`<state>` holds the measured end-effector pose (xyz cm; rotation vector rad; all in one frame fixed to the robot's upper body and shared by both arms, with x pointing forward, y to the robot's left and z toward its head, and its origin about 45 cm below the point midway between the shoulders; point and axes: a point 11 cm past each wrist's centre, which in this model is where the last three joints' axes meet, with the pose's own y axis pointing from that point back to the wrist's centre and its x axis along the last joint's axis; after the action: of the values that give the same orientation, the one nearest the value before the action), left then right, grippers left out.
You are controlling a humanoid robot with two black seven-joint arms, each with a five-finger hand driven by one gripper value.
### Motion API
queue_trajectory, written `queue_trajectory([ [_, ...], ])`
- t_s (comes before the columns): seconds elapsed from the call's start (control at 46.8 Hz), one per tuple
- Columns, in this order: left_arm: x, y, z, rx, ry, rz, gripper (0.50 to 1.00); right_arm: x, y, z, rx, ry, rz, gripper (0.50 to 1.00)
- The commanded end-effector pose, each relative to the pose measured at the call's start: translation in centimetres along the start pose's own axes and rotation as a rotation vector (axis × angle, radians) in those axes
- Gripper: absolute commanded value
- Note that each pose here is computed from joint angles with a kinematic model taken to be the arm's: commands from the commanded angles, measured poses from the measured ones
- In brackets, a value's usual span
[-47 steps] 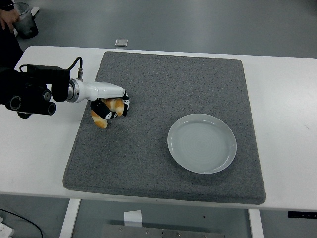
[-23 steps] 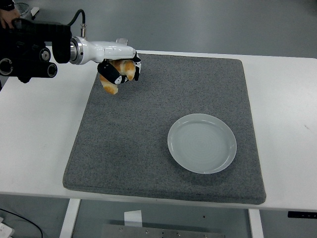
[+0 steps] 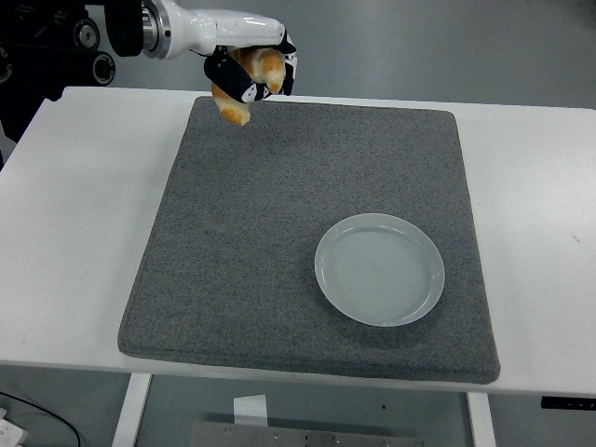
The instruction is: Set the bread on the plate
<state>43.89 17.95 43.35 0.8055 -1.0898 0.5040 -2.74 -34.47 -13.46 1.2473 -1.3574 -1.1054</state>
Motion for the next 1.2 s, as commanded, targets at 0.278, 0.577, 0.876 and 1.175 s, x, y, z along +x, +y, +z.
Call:
queue_trajectory([
  [0.278,2.6,-1.7,3.4,-0.099,0.023,0.086,0.5,0.0,0.0,0.0,-0.001,0.0,0.0,0.932],
  [0.577,0.4,-5.4,8.6,-0.256,0.069,0.062,0.5,0.0,0.0,0.0,-0.001,0.0,0.0,0.932],
  [0.876,-4.1,-8.0,12.6,-0.364,0.068,-0.036,0.5,0.0,0.0,0.0,-0.001,0.0,0.0,0.932],
  [1.175,-8.6,-10.0,15.1,-0.42,0.056,-0.126,0.5,0.0,0.0,0.0,-0.001,0.0,0.0,0.932],
])
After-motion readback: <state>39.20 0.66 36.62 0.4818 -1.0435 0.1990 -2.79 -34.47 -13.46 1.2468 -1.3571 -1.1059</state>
